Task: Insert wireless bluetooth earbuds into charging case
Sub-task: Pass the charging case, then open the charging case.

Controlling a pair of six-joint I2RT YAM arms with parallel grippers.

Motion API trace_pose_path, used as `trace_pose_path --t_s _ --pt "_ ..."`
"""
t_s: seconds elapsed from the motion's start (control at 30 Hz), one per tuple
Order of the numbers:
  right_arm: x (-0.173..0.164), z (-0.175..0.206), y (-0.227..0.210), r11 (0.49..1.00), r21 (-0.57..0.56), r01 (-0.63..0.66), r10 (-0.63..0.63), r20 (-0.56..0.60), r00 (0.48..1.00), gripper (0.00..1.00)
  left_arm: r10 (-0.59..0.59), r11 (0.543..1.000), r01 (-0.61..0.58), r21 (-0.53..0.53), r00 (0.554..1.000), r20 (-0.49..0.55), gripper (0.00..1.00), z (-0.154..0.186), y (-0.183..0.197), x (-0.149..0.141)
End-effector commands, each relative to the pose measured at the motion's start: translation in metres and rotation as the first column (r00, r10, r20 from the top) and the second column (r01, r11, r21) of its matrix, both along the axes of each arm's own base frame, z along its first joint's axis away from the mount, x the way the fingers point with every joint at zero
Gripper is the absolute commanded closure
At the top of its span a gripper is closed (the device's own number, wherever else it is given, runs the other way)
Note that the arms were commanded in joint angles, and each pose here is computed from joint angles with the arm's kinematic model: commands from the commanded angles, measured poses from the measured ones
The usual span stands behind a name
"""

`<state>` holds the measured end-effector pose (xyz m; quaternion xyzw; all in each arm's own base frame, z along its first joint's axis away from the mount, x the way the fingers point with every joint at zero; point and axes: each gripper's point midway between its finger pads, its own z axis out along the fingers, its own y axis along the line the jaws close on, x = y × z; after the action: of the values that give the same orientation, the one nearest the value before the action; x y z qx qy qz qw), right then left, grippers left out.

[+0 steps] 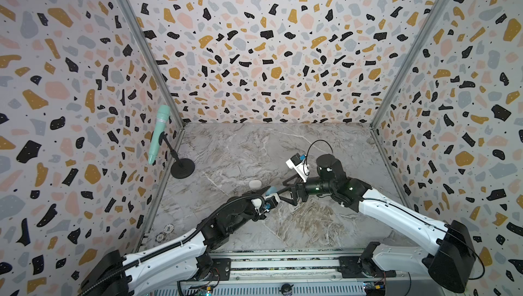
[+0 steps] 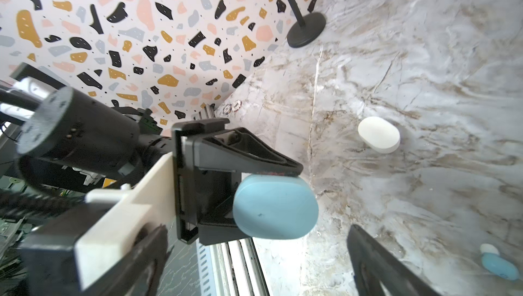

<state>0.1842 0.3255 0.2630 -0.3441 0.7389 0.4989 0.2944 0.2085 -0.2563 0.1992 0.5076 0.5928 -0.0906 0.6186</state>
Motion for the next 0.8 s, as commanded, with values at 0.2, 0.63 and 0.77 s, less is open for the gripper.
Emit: trace_pose_path --t_s 0.2,0.63,0.77 --pt "-0.042 0.041 -0.024 0.98 0.169 -0.109 0.064 0.249 0.966 0.01 -0.31 0.911 0.209 -0.355 0.916 -0.256 1.0 0.067 -0.015 -0.053" --pt "-0.054 0.027 -0.009 0.981 0.13 -0.143 0.091 0.34 0.936 0.01 -0.427 0.902 0.327 -0.283 0.78 -0.458 1.0 0.03 -0.021 -0.062" --pt "-0.049 0.017 -0.006 0.986 0.107 -0.126 0.082 0.339 0.937 0.02 -0.453 0.89 0.356 -0.286 0.765 -0.458 1.0 0.028 -0.019 -0.07"
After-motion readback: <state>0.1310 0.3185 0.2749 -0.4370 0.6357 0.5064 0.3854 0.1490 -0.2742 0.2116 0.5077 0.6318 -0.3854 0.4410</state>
